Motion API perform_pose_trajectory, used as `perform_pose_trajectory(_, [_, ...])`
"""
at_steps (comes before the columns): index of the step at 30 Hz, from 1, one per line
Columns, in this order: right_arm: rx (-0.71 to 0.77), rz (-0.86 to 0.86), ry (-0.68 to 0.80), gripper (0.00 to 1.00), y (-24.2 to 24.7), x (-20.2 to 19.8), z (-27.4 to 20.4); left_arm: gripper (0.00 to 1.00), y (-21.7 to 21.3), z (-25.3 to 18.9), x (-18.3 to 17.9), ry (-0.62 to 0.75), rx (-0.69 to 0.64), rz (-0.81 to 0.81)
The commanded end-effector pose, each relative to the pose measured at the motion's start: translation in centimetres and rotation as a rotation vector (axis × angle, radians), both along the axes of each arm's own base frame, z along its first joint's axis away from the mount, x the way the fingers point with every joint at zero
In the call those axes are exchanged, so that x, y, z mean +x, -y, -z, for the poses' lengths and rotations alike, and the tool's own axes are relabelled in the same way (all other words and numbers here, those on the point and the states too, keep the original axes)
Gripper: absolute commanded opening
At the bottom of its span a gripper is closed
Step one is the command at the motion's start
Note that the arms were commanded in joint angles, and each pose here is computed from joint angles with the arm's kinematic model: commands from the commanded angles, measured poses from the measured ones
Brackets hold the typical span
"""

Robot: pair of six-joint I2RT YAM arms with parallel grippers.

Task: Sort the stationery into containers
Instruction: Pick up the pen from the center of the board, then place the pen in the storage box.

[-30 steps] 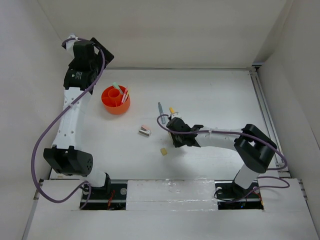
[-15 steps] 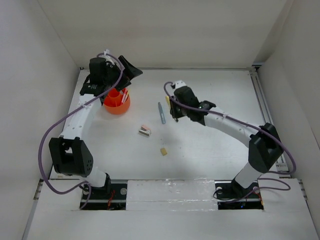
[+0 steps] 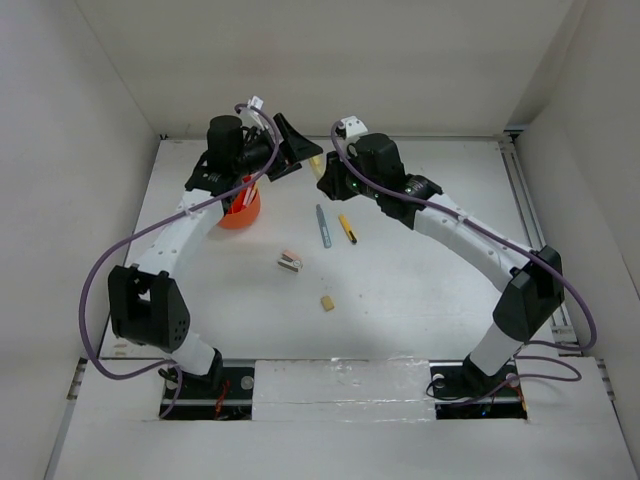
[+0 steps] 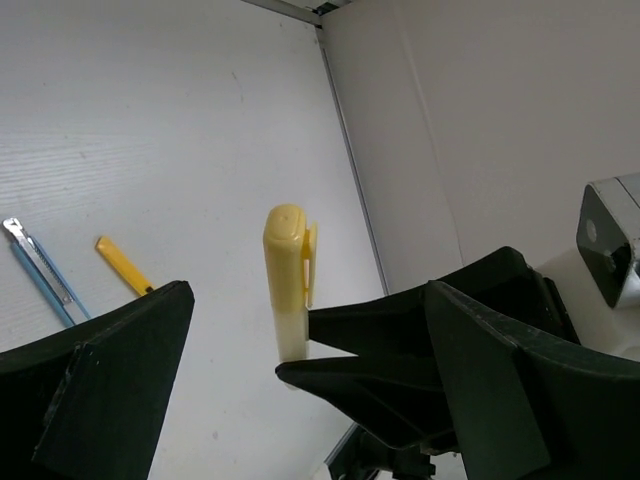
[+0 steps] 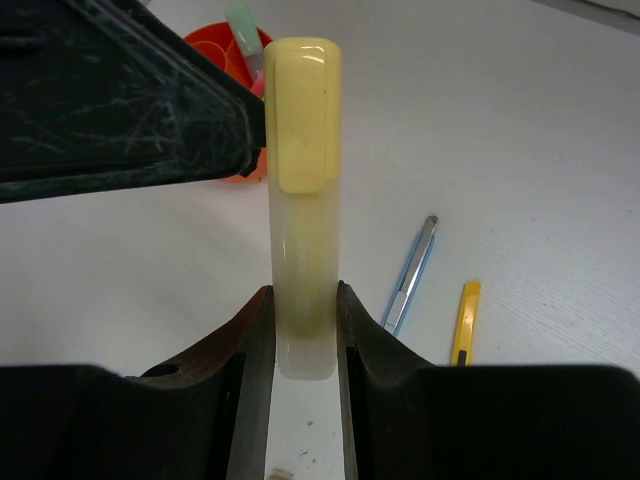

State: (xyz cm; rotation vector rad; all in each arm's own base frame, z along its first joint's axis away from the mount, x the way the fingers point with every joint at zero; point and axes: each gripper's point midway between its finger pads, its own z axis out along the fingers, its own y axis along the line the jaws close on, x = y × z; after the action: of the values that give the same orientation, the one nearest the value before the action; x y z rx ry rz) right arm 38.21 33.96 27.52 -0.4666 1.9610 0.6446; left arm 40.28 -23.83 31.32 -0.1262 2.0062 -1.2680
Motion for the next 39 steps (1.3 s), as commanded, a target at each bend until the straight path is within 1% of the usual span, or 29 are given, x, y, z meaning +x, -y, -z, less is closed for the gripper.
perform_pose_trajectory(1, [0.080,-0.064,0.077,0.00,-1.6,-0.4,-3.7,0.95,0.3,-0.6,0.3,0.042,-0.032,0.020])
perform_pose_trajectory(4, [0.103,-0.069,0.085,0.00,-1.9,-0.4,-4.2,0.85,0.4,-0.4,0.3,0.034,-0.038,0.018])
perform_pose_trajectory(5, [0.109,-0.069,0.093,0.00,-1.9,-0.3,-4.4,0.75,0.5,0.0,0.3,0.024,-0.038,0.027])
perform_pose_trajectory(9, [0.142,-0.073,0.100,0.00,-2.2,-0.4,-5.5,0.64,0.6,0.2,0.6,0.024,-0.038,0.027])
perform_pose_trajectory(10, [0.139,-0.091,0.089,0.00,-2.8,-0.7,-5.0,0.59,0.6,0.2,0.6,0.024,-0.038,0.027])
perform_pose_trajectory(11, [0.145,-0.092,0.097,0.00,-2.9,-0.6,-5.5,0.51,0.6,0.1,0.6,0.033,-0.040,0.027])
perform_pose_trajectory(12, [0.146,-0.103,0.096,0.00,-3.3,-1.0,-5.5,0.38,0.6,0.1,0.6,0.033,-0.040,0.027])
perform_pose_trajectory(13, [0.146,-0.103,0.096,0.00,-3.3,-1.0,-5.5,0.12,0.4,0.3,0.8,0.032,-0.029,0.017])
perform_pose_trajectory(14, [0.157,-0.125,0.102,0.00,-3.8,-1.5,-5.8,0.01,0.3,-0.4,1.0,0.067,-0.011,0.015])
perform_pose_trajectory(15, [0.162,-0.126,0.108,0.04,-3.9,-1.4,-5.7,0.00,0.1,-0.1,1.6,0.075,0.011,-0.006])
perform_pose_trajectory(16, [0.166,-0.139,0.108,0.32,-4.1,-1.5,-5.5,0.00,-0.1,-0.4,1.9,0.093,0.027,-0.018])
perform_pose_trajectory(17, [0.168,-0.148,0.106,0.52,-4.2,-1.6,-5.2,0.00,-0.4,-1.2,2.3,0.117,0.045,-0.035])
perform_pose_trajectory(18, [0.162,-0.147,0.098,0.70,-4.0,-1.9,-4.7,0.00,-0.8,-1.0,2.9,0.154,0.094,-0.045])
perform_pose_trajectory(19, [0.163,-0.150,0.114,1.00,-3.8,-2.1,-5.1,0.00,-1.4,-0.7,4.0,0.166,0.136,-0.089])
perform_pose_trajectory(20, [0.153,-0.137,0.107,1.00,-3.6,-1.9,-4.5,0.00,-1.8,-0.5,4.3,0.166,0.177,-0.105])
perform_pose_trajectory(21, [0.126,-0.117,0.097,1.00,-2.8,-1.7,-3.3,0.00,-2.3,-2.2,5.2,0.217,0.208,-0.134])
perform_pose_trajectory(22, [0.124,-0.104,0.097,1.00,-1.9,-1.7,-3.2,0.00,-3.6,-1.9,6.6,0.263,0.294,-0.169])
perform_pose_trajectory(23, [0.112,-0.085,0.087,1.00,-1.2,-1.5,-2.5,0.00,-4.2,-2.4,7.2,0.288,0.333,-0.193])
perform_pose_trajectory(24, [0.094,-0.075,0.084,1.00,-0.4,-1.3,-1.7,0.00,-5.5,-3.9,7.8,0.324,0.365,-0.236])
perform_pose_trajectory(26, [0.062,-0.076,0.054,1.00,0.7,-2.0,0.4,0.00,-8.5,-3.9,9.8,0.349,0.441,-0.322])
perform_pose_trajectory(28, [0.025,-0.070,0.020,1.00,1.7,-2.5,2.8,0.00,-10.6,-5.1,11.2,0.374,0.462,-0.399])
perform_pose_trajectory(29, [0.017,-0.074,0.025,1.00,2.1,-2.9,2.9,0.00,-12.4,-4.2,12.2,0.351,0.490,-0.434])
perform_pose_trajectory(33, [-0.027,-0.062,0.002,1.00,3.9,-3.9,5.3,0.00,-16.4,-2.9,14.1,0.342,0.547,-0.511])
perform_pose_trajectory(34, [-0.031,-0.062,-0.003,1.00,4.1,-4.2,5.6,0.00,-16.9,-3.0,14.4,0.359,0.542,-0.527])
perform_pose_trajectory(35, [-0.047,-0.054,-0.020,1.00,4.4,-4.4,6.6,0.00,-17.5,-2.0,14.5,0.346,0.548,-0.534])
perform_pose_trajectory(36, [-0.040,-0.054,-0.010,1.00,4.5,-4.5,6.1,0.00,-18.7,-1.7,14.8,0.342,0.554,-0.562])
perform_pose_trajectory(37, [-0.044,-0.063,-0.022,1.00,4.5,-4.7,6.7,0.00,-18.7,-1.8,15.1,0.369,0.546,-0.571])
perform_pose_trajectory(38, [-0.044,-0.054,-0.022,1.00,4.8,-4.5,6.7,0.00,-19.2,-0.6,15.2,0.352,0.553,-0.575])
perform_pose_trajectory(39, [-0.039,-0.069,-0.026,1.00,4.6,-4.7,6.7,0.00,-19.6,-0.5,15.2,0.347,0.561,-0.595])
